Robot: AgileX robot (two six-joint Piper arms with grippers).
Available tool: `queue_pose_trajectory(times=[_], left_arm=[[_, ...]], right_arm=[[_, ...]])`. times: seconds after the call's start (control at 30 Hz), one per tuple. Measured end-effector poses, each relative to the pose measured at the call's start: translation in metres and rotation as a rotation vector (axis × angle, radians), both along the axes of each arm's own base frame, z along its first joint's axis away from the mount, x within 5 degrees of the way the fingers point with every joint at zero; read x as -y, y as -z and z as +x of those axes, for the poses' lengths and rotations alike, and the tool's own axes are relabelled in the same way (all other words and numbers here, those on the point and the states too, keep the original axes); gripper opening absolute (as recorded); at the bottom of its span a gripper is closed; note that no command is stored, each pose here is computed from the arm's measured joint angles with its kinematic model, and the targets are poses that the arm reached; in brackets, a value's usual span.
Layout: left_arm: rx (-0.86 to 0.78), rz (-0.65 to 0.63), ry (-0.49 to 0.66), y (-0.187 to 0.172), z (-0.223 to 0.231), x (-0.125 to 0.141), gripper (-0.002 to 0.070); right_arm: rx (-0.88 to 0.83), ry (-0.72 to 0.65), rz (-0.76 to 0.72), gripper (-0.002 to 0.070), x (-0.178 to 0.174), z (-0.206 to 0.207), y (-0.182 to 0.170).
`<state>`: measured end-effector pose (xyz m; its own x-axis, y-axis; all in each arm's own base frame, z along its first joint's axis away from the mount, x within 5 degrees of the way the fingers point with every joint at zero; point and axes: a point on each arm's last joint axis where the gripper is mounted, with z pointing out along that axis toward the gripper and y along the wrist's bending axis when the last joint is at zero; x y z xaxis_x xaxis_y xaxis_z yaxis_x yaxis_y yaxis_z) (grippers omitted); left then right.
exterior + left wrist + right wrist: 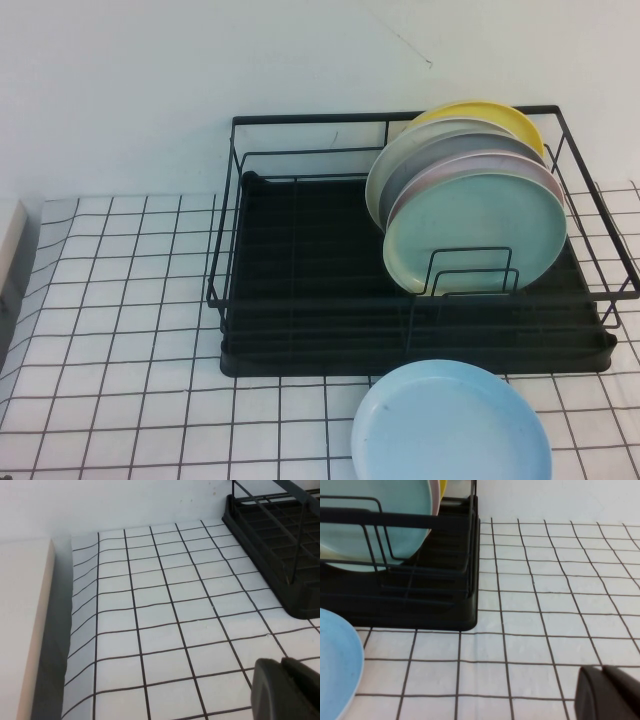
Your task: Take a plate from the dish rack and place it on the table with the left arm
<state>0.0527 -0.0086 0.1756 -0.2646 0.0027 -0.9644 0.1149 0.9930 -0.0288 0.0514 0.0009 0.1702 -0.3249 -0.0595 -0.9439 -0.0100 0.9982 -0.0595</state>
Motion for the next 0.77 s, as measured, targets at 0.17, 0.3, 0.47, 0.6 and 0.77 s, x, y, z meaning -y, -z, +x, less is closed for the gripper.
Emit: queue_pose_trajectory(times=[0.17,0.3,0.47,0.6,0.77], left_arm=[[0.000,0.000,0.000,0.0000,0.0000,0.0000,-0.0002],[-0.004,0.043,-0.001,0.0003,-0.0001,-0.0012,-0.0002],[-0.005,0.044,-0.004,0.0000,-0.0002,-0.0014,-0.0002],[-0.007,0.026,-0.009,0.0000,-0.0002,-0.0014,-0.0002],[-0.003,0.077,0.005,0.0002,-0.0003,-0.0015,-0.0002]], right_arm=[[0.000,0.000,0.000,-0.0003,0.0000,0.0000,0.0000],[0.000,0.000,0.000,-0.0003,0.0000,0.0000,0.0000],[0.000,0.000,0.000,-0.0003,0.0000,0.0000,0.0000],[0.000,0.000,0.000,-0.0003,0.0000,0.0000,0.0000],[0.000,0.000,0.000,-0.0003,0.0000,0.0000,0.0000]])
